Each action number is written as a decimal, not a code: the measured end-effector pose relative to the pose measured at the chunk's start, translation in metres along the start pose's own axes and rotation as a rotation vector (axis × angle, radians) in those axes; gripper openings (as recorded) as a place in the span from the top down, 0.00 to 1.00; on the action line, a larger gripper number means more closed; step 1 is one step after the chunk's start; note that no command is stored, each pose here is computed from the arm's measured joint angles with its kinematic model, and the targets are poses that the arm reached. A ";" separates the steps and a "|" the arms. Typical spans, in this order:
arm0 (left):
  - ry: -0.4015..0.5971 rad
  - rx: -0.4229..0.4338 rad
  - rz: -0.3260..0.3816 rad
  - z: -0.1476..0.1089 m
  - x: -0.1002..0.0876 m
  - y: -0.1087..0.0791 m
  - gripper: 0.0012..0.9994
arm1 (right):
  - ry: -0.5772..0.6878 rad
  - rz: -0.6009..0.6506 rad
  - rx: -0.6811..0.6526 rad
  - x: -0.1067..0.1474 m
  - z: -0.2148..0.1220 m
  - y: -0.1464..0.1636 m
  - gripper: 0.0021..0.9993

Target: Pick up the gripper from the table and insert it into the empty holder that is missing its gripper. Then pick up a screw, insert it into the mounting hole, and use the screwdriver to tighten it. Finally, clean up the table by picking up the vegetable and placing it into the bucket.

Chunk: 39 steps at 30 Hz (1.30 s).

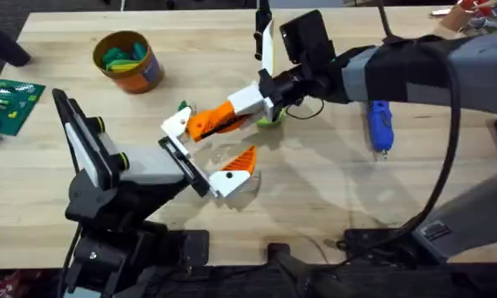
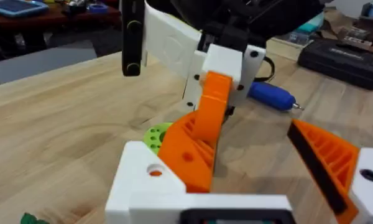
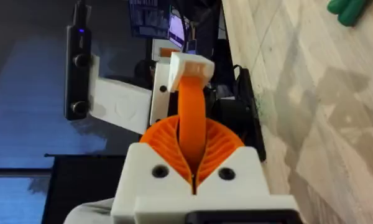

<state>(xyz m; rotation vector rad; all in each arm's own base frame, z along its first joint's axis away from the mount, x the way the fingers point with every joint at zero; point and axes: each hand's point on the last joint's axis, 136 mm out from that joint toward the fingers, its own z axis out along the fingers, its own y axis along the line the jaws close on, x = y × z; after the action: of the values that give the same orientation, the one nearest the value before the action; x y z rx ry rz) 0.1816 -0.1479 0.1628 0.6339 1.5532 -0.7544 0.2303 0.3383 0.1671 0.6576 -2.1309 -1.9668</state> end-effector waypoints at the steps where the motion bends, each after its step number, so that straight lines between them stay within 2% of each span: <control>1: 0.001 -0.001 -0.001 0.000 0.000 0.000 0.01 | -0.001 -0.008 0.001 -0.001 0.001 0.000 0.98; 15: 0.022 0.054 -0.017 -0.003 0.002 -0.008 0.01 | -0.003 -0.027 -0.007 -0.003 0.001 0.003 0.98; 22: 0.023 0.069 0.001 -0.003 0.002 -0.011 0.01 | -0.007 -0.069 -0.032 -0.006 0.001 0.009 0.98; 36: 0.029 0.087 -0.012 -0.004 0.003 -0.014 0.01 | 0.010 0.031 -0.038 -0.001 0.001 0.002 0.98; 37: 0.030 0.099 -0.015 -0.004 0.003 -0.016 0.01 | 0.015 0.037 -0.044 -0.001 0.001 0.001 0.98; 39: 0.036 0.181 -0.020 -0.005 0.004 -0.031 0.01 | 0.037 0.056 -0.055 0.003 0.005 -0.002 0.98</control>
<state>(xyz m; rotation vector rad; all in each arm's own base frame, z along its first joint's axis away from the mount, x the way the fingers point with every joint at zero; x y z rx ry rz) 0.1544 -0.1635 0.1624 0.7690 1.5368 -0.9098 0.2262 0.3417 0.1636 0.6134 -2.0434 -1.9604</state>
